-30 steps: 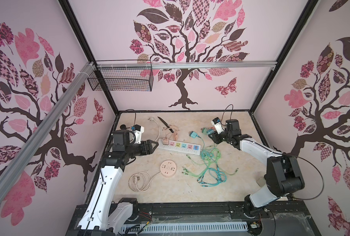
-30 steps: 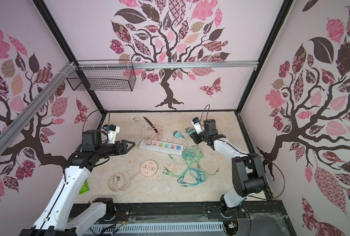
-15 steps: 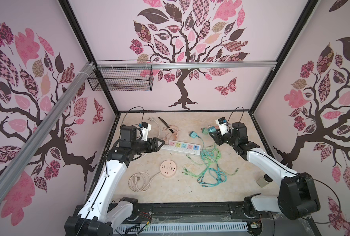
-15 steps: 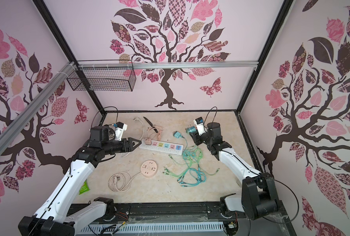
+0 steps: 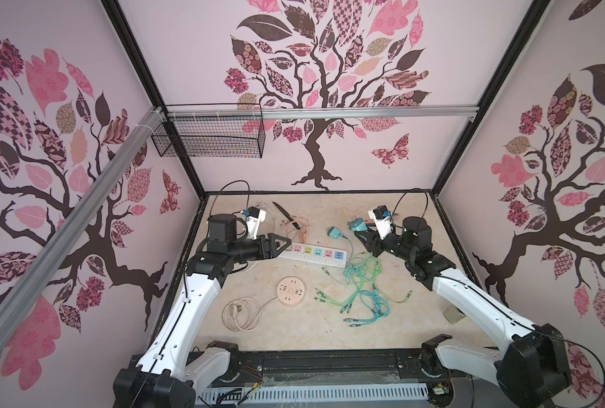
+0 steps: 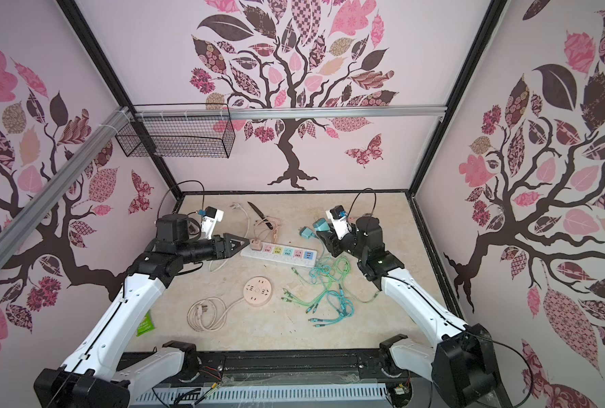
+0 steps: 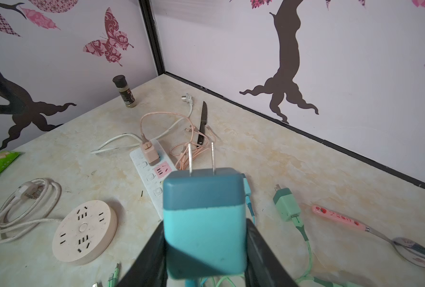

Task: Insert plugs into power strip
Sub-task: Pick up the plug from the top-center of the table.

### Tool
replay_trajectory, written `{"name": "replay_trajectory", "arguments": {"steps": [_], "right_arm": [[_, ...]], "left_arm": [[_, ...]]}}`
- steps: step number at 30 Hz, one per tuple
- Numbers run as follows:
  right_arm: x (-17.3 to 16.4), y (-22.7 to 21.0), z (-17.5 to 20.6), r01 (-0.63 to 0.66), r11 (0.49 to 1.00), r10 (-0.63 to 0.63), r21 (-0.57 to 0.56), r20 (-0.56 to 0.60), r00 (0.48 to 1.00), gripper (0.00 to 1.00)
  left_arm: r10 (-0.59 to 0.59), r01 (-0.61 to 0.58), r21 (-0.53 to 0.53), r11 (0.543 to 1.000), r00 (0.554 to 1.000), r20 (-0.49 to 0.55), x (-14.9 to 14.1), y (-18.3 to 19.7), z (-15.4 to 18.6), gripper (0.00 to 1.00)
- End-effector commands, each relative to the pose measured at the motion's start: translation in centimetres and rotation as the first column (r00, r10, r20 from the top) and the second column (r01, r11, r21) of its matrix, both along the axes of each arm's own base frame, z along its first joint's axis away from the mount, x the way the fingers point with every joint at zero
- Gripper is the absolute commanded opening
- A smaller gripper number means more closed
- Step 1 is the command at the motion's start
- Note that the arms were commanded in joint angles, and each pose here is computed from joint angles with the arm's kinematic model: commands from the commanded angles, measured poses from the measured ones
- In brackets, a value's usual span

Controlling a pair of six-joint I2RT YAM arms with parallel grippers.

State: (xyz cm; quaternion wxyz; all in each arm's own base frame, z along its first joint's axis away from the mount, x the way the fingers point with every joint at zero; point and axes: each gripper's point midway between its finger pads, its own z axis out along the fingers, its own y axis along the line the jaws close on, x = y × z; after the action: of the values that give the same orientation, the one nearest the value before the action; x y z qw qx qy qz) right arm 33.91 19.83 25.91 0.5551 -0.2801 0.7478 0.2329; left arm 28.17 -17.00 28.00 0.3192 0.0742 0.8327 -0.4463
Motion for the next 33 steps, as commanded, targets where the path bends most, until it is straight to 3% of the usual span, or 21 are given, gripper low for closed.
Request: {"name": "replay_trajectory", "arguments": {"steps": [1, 18, 33], "right_arm": [[-1.6, 1.1, 2.3, -0.057, 0.998, 0.055, 0.033, 0.055, 0.997, 0.22], [-5.4, 4.7, 3.8, -0.173, 0.985, 0.17, 0.026, 0.086, 0.982, 0.21], [-7.6, 7.9, 4.0, -0.249, 0.968, 0.247, 0.02, 0.087, 0.965, 0.2]], "left_arm": [[-0.033, 0.035, -0.066, 0.997, 0.999, 0.03, 0.1, -1.0, 1.2, 0.67], [-0.141, 0.142, -0.037, 0.989, 0.989, 0.046, -0.5, -7.3, 1.1, 0.67], [-0.227, 0.234, -0.106, 0.967, 0.971, 0.074, -1.8, -8.9, 2.5, 0.64]]}}
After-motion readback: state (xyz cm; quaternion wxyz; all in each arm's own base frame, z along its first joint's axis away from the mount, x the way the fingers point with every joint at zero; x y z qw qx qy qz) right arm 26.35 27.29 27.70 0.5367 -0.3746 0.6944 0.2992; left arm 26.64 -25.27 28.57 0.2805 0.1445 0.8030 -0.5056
